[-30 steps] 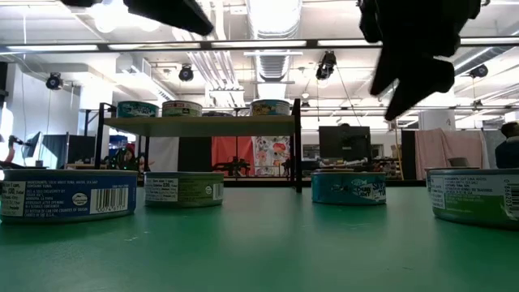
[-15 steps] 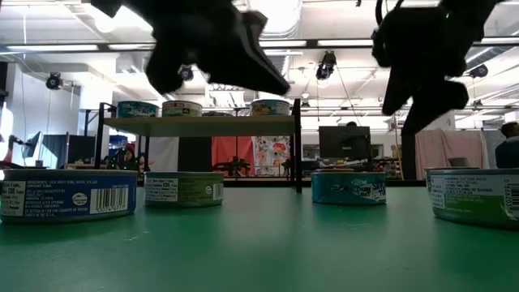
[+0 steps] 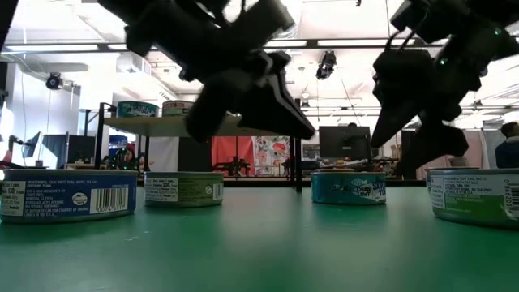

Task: Stack canned seafood by type on shelf
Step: Stack the center light blue tuna can on top of the light blue tuna can on the shelf

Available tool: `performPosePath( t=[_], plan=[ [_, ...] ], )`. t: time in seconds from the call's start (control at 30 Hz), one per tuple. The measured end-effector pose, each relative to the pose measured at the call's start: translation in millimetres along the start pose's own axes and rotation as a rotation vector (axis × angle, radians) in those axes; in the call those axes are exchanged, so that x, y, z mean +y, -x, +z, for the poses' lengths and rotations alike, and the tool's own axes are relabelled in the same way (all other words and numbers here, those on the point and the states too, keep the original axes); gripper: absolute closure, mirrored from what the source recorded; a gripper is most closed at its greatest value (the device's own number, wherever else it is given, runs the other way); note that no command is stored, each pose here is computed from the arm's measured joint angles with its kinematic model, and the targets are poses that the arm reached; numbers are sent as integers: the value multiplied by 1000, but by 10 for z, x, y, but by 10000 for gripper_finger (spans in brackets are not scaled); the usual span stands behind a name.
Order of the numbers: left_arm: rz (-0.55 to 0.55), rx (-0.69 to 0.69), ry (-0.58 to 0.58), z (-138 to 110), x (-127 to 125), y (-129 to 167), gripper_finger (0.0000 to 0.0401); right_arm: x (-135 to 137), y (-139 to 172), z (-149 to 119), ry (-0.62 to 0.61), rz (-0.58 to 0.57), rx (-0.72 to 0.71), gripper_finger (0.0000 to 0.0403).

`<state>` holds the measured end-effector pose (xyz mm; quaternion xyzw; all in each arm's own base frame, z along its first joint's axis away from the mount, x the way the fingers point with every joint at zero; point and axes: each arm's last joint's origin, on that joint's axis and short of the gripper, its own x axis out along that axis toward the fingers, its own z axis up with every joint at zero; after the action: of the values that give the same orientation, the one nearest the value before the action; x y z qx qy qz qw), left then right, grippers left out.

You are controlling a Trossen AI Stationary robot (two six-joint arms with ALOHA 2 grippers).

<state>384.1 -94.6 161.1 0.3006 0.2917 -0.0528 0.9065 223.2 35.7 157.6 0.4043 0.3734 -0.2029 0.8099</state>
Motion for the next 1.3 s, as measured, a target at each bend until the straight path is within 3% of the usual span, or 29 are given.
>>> performPosePath(
  t=[0.33, 1.3],
  plan=[
    [-47, 35, 8, -7, -92, -252, 401, -88, -51, -41, -31, 38, -16, 49],
    [-45, 34, 121, -113, 21, -303, 401, -105, -190, 29, 1, 19, -83, 49]
  ],
)
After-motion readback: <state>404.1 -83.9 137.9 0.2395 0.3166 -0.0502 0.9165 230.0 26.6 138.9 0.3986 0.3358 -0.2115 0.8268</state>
